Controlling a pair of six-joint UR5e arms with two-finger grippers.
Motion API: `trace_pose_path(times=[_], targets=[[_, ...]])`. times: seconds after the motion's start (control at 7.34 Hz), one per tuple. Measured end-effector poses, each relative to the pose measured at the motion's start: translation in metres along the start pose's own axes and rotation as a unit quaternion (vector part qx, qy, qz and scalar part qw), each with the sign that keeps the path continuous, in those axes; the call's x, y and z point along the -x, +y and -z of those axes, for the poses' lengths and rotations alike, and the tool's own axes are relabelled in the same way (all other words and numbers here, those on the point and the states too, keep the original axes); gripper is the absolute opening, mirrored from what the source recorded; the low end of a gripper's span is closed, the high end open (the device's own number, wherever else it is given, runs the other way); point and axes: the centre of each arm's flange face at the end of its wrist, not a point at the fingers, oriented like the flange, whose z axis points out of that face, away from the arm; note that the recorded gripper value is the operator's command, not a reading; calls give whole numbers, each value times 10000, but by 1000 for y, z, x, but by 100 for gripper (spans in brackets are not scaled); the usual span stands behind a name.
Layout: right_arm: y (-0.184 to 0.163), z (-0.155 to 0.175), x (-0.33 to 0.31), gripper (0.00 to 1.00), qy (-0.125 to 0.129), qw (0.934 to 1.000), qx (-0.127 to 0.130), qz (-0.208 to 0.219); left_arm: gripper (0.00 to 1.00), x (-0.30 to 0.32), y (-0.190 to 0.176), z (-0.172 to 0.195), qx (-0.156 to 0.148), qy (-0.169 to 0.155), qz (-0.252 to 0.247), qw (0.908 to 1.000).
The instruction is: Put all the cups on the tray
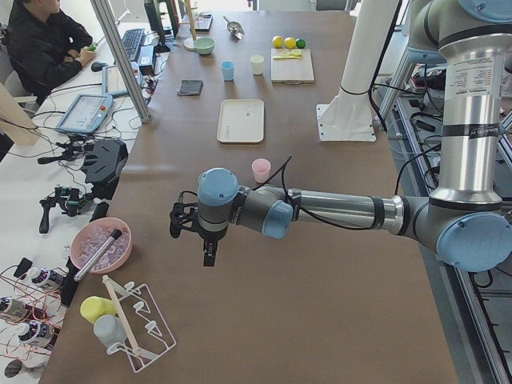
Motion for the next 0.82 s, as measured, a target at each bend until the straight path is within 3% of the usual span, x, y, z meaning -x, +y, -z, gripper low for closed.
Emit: trace_pose_path(times=[0.82], targets=[[-1,2,1,100,-1,10000,-18,19,98,0,0,-1,15,-3,2,10000]])
